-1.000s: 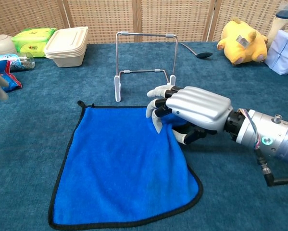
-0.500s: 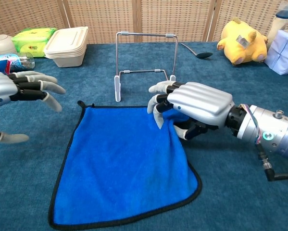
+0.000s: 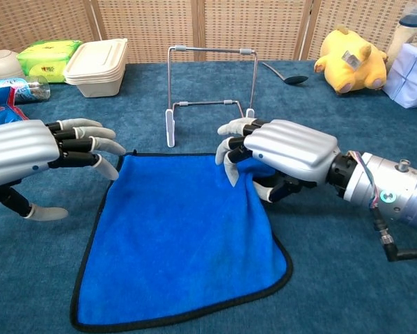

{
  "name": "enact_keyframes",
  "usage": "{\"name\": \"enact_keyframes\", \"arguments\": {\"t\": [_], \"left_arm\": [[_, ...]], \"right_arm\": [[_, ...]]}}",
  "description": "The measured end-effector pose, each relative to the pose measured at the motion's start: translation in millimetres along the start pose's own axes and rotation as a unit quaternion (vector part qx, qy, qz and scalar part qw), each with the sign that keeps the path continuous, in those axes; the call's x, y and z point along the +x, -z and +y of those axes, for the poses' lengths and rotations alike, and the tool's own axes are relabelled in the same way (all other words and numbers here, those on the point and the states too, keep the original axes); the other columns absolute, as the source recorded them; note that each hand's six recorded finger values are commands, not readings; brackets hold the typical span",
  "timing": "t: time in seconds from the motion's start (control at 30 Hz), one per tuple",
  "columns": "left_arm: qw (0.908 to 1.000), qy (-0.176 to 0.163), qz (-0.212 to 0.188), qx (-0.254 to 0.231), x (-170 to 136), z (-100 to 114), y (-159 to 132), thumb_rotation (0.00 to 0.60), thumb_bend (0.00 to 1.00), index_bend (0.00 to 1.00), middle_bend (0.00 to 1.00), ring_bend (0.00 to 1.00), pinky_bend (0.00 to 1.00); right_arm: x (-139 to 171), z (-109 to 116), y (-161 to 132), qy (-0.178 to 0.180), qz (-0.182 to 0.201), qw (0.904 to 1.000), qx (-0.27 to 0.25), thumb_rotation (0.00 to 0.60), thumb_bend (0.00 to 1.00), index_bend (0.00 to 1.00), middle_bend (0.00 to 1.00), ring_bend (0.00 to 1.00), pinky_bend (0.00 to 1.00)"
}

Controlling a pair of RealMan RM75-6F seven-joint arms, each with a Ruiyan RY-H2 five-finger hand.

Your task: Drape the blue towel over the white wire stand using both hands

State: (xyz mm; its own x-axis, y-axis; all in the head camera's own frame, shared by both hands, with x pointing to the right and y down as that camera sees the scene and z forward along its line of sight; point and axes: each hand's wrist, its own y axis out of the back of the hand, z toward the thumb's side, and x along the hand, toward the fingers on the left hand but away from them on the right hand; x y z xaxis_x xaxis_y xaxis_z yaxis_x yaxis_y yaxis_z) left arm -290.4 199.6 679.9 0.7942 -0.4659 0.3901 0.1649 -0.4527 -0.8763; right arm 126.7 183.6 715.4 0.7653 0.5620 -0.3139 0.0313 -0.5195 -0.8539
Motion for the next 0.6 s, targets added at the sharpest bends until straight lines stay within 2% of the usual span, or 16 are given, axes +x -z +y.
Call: {"name": "enact_keyframes", "arguments": {"t": [0.6], "left_arm": [[0.9999, -0.006, -0.006, 0.005, 17, -20, -9, 0.6, 0.35, 0.24, 0.12, 0.03, 0.02]], "right_arm": [[1, -2, 4, -0.003, -0.007, 0.9999, -0.007, 0.6, 0.5, 0.61, 0.29, 0.09, 0.06]]}}
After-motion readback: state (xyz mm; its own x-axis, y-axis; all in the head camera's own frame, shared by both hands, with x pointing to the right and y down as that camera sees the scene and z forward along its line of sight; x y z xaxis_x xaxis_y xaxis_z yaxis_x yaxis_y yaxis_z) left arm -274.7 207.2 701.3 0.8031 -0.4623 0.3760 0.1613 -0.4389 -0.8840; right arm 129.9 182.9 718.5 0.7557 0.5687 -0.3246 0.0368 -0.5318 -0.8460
